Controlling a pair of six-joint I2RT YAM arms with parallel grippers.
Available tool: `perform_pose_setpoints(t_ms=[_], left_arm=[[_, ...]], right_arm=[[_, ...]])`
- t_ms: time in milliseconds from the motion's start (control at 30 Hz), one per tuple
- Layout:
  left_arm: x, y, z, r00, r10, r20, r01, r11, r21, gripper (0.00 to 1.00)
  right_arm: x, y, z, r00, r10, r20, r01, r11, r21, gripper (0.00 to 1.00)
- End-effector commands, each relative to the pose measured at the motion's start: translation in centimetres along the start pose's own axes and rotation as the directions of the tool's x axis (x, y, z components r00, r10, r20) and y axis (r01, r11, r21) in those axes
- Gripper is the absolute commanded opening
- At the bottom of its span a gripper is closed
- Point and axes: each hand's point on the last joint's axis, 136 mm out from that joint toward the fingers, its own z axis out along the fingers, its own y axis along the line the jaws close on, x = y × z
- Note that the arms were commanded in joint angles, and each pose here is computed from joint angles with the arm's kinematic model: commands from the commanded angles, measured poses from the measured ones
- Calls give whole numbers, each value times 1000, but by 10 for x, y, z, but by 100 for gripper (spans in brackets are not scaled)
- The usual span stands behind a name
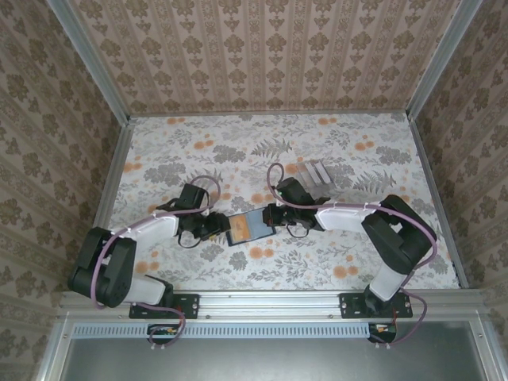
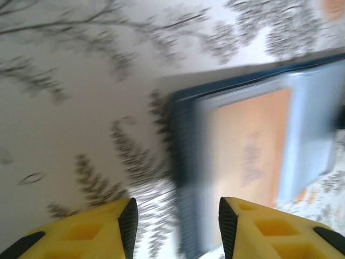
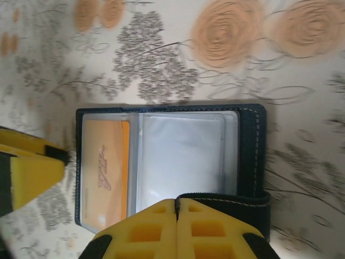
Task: Put the credit cards into the card holder
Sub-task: Pick up the button from the card holder, then close the card holder at the bottom-center of the table.
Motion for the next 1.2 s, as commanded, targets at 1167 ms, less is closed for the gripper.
perform_pose_setpoints(t_ms=[1167], left_arm=[[-14, 0, -10, 998, -50, 33, 47, 995, 87, 57]], right_arm=[[12, 51, 32, 994, 90, -67, -103, 968, -229, 0]])
